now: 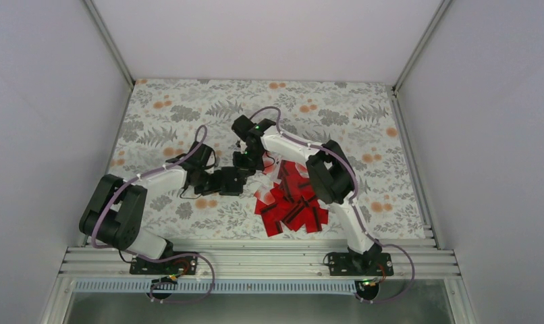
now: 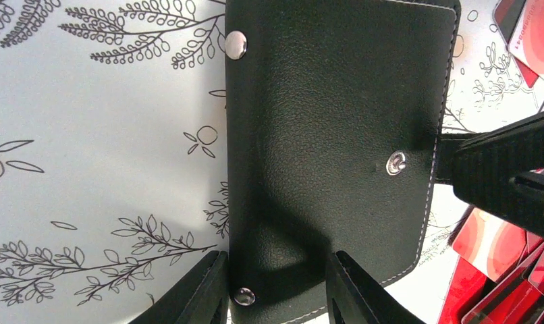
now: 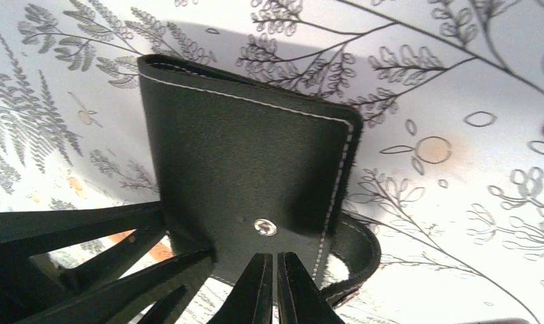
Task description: Put the credit cards into the card holder
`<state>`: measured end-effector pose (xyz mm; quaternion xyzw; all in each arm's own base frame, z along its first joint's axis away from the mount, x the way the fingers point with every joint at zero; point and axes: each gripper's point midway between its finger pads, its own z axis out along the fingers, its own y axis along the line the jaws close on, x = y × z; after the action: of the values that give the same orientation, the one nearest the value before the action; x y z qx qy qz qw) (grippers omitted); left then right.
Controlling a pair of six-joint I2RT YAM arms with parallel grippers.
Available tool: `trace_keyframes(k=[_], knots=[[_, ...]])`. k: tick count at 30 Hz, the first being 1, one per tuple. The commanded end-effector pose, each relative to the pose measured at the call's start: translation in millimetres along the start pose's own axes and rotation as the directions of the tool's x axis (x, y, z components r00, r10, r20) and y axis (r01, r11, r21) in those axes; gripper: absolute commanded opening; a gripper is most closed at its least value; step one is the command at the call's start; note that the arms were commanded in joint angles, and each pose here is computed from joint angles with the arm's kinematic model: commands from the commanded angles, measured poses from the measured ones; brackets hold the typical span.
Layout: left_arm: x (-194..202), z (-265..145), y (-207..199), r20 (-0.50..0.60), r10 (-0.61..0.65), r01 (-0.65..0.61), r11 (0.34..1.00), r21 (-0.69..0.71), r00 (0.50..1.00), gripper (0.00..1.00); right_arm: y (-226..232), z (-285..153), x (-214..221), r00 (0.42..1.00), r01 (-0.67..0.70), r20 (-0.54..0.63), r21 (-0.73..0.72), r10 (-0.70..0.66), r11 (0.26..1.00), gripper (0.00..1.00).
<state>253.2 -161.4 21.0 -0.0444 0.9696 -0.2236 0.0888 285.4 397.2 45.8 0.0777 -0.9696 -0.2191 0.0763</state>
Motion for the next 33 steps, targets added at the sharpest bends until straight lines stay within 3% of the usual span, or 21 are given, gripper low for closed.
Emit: trace_keyframes(k=[1,13,25,33], knots=[[-1,3,3,-0.007,0.006,-0.007,1.000,-0.027,1.000,0.37,-6,-21,5,0.998,0.028,0.049,0.062,-0.031,0.998,0.04],[-18,-14,-7,0.024,0.095,-0.091,0.986,-0.137,0.995,0.39,-24,-9,11,0.999,0.017,0.030,0.047,-0.018,0.999,0.04],[-22,-24,-52,0.076,0.333,-0.306,0.919,-0.248,0.940,0.53,-48,3,17,1.000,-0.002,-0.008,-0.060,0.002,0.998,0.04],[-9,-8,-79,0.095,0.446,-0.410,0.874,-0.262,0.890,0.70,-44,9,26,0.997,0.034,-0.057,-0.237,-0.049,0.971,0.04]])
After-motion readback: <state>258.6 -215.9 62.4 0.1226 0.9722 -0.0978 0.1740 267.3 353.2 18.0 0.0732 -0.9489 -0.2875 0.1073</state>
